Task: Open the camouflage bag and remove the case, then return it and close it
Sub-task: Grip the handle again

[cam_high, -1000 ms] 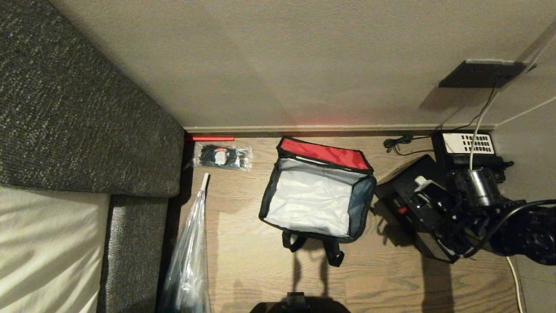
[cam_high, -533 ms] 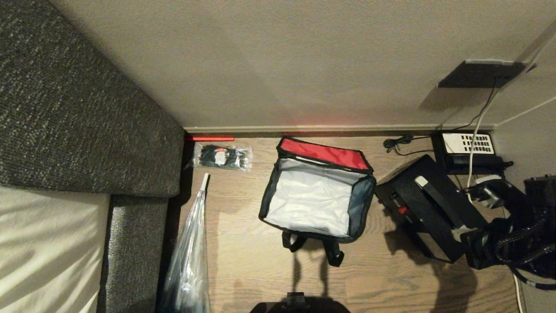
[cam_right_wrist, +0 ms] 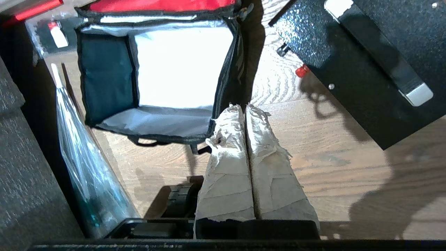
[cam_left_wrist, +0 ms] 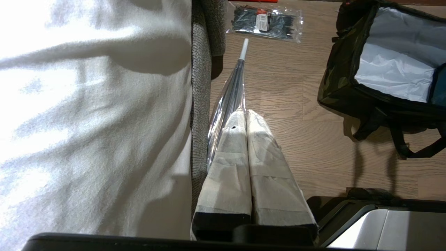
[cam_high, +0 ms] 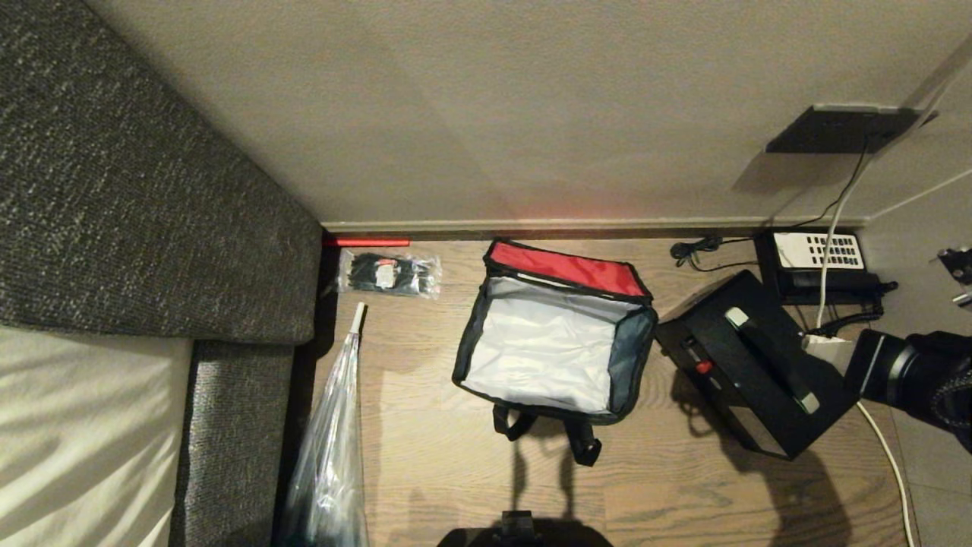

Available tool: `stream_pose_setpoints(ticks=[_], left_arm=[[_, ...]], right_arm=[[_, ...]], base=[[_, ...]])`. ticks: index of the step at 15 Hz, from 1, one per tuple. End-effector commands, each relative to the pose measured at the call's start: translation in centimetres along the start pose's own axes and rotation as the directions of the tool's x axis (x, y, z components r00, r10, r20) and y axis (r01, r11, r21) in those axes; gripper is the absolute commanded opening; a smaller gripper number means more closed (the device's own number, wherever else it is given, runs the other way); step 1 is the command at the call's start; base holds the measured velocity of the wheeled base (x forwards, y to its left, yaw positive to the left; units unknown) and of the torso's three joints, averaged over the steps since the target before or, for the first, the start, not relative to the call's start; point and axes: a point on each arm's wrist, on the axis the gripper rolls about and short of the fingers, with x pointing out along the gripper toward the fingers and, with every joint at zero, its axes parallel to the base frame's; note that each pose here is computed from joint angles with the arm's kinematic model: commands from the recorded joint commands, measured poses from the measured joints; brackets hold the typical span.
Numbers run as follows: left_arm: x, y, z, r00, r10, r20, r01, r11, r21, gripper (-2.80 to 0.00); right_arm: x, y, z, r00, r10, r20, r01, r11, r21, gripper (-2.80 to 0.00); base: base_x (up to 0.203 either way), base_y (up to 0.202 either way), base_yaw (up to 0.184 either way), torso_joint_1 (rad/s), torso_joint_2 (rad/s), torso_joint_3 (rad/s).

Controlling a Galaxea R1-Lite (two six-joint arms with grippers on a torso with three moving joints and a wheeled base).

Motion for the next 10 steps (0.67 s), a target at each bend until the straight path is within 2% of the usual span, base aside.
stream_pose_setpoints(ticks=[1,3,5,8,10], left_arm=[[0.0,0.0,-0.1,1.0,0.002,-0.001,-0.002,1.0,0.0,-2.8],[0.0,0.0,-0.1,1.0,0.002,-0.003,-0.002,1.0,-0.003,-2.8],[0.0,0.0,-0.1,1.0,0.002,-0.001,-0.002,1.0,0.005,-2.8],[0.0,0.0,-0.1,1.0,0.002,-0.003,-0.002,1.0,-0.01,-2.8],[0.0,0.0,-0.1,1.0,0.003,-0.001,-0.003,1.0,-0.003,-2.8]], right_arm=[[-0.6,-0.1,-0.2,1.0,-0.001,0.006,0.001,1.0,0.01,-2.8],[0.0,-0.5,-1.2,0.999,-0.006,-0.04,0.007,1.0,0.021,-2.8],[0.4,-0.3,-1.5,0.998,0.022,-0.055,-0.016,0.994,0.11,-2.8],[3.9,0.3,-1.6,0.992,0.063,-0.107,-0.051,0.993,0.11,-2.8],[6.2,0.6,-1.3,0.993,0.091,-0.073,-0.082,0.991,0.107,-2.8]], base=[[0.0,0.0,0.0,0.0,0.0,0.0],[0.0,0.0,0.0,0.0,0.0,0.0],[0.0,0.0,0.0,0.0,0.0,0.0],[0.0,0.0,0.0,0.001,0.0,0.132],[0.0,0.0,0.0,0.006,0.0,0.192]])
